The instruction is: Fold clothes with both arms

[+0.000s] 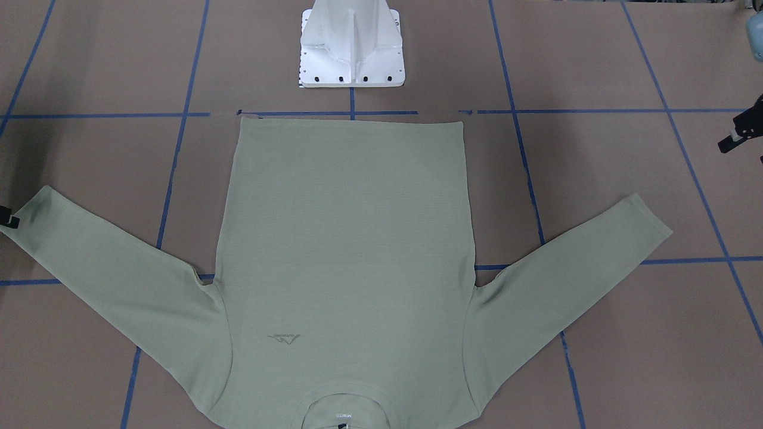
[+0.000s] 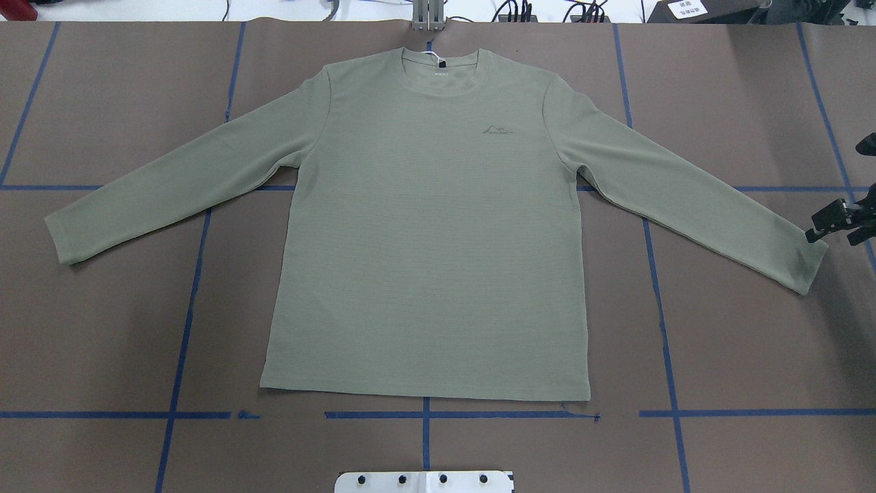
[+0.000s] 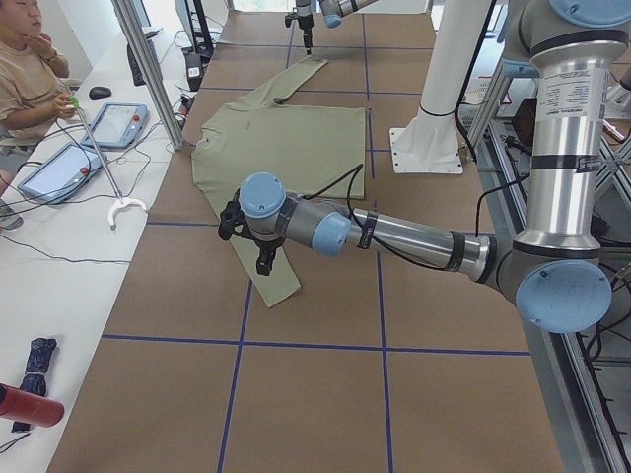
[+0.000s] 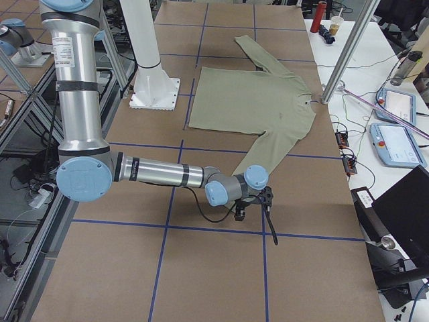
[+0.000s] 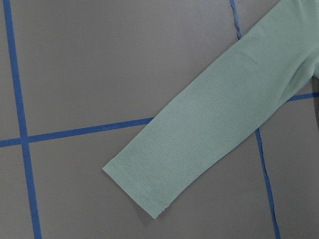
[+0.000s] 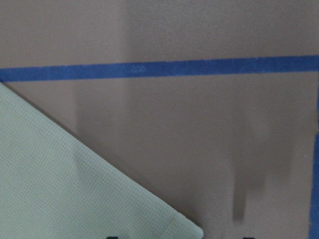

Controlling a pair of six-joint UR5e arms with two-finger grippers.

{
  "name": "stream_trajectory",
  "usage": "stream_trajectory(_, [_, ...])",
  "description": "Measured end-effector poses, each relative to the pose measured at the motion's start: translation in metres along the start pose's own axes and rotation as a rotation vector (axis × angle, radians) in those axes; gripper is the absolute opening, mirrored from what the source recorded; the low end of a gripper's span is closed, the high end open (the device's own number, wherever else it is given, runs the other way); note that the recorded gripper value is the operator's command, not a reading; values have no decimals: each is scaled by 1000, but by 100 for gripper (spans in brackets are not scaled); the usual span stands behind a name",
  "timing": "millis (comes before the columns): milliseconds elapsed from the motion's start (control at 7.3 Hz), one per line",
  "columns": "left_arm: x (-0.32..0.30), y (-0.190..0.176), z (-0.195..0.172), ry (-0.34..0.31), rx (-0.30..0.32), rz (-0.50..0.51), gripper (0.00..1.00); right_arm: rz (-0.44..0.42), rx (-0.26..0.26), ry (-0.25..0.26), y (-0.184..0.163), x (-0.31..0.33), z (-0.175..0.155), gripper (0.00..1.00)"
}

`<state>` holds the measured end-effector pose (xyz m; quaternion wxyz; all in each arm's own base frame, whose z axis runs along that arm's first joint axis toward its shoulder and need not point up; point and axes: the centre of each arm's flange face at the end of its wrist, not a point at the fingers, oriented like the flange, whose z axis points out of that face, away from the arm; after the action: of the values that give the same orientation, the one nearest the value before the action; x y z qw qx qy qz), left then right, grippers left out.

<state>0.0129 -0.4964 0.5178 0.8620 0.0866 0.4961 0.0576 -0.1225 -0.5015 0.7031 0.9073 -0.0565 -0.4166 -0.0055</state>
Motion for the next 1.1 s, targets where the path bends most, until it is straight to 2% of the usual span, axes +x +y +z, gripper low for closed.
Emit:
stream_trajectory(411, [0, 2, -1, -6, 2, 9, 99, 40, 0, -13, 4, 5, 5, 75])
stream_trajectory(685, [0, 3, -1, -8, 2, 11, 99, 57, -7, -16, -4, 3, 9, 71])
stream_trajectory(1096, [0, 4, -2, -10, 4, 12, 99, 67, -8, -17, -10, 1, 10, 48])
